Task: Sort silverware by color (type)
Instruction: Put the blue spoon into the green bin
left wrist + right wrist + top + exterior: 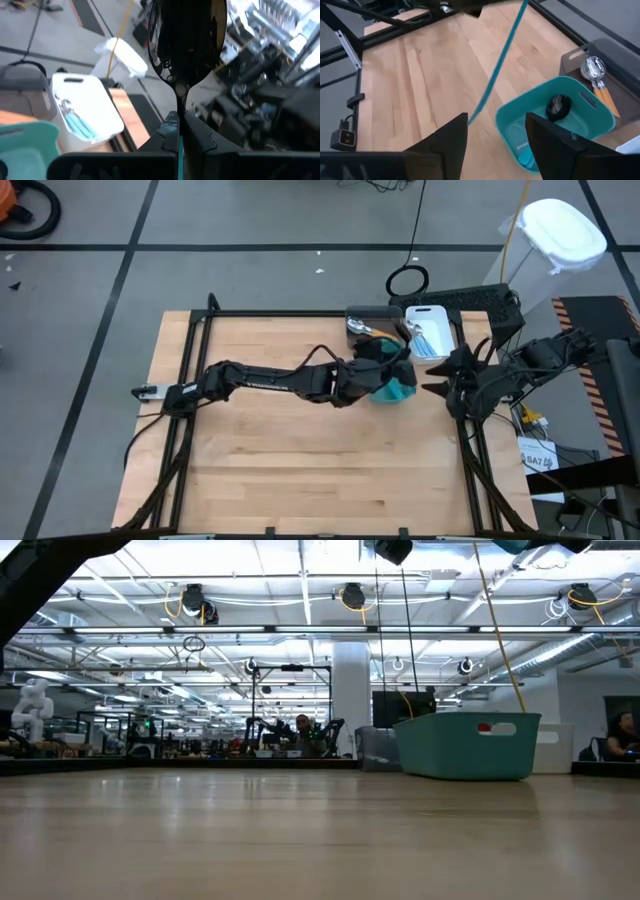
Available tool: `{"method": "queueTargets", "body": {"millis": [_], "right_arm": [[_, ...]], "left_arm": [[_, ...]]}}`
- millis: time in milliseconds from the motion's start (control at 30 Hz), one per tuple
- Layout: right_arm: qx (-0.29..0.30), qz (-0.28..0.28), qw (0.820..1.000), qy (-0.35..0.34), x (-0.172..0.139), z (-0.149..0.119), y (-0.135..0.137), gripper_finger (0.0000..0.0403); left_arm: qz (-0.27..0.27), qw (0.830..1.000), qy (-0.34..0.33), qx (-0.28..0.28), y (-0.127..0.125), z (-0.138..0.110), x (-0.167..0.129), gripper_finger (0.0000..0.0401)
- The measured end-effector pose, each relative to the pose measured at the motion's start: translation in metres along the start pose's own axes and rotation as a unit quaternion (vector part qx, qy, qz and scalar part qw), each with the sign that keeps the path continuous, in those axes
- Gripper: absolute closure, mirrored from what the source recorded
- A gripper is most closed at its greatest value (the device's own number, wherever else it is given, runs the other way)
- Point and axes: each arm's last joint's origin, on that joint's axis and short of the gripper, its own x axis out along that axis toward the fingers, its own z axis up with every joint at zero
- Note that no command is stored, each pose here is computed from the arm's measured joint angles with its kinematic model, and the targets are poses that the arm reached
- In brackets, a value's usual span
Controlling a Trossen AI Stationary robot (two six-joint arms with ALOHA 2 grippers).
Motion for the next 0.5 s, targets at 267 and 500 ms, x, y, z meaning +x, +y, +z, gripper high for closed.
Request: {"method": "queueTargets", "body": {"millis": [267,500], "right_arm": [[-0.013,-0.026,1.0,0.006,0.011,0.001,0.008,0.0211],[-0.026,-0.069,0.997,-0.007,0.02,0.002,0.014,0.0211]], "left_arm": [[0.02,0.999,-0.032,-0.006,0.003,0.006,0.003,0.0396],[0.021,0.999,-0.035,-0.001,0.004,0.007,0.005,0.0396]]}}
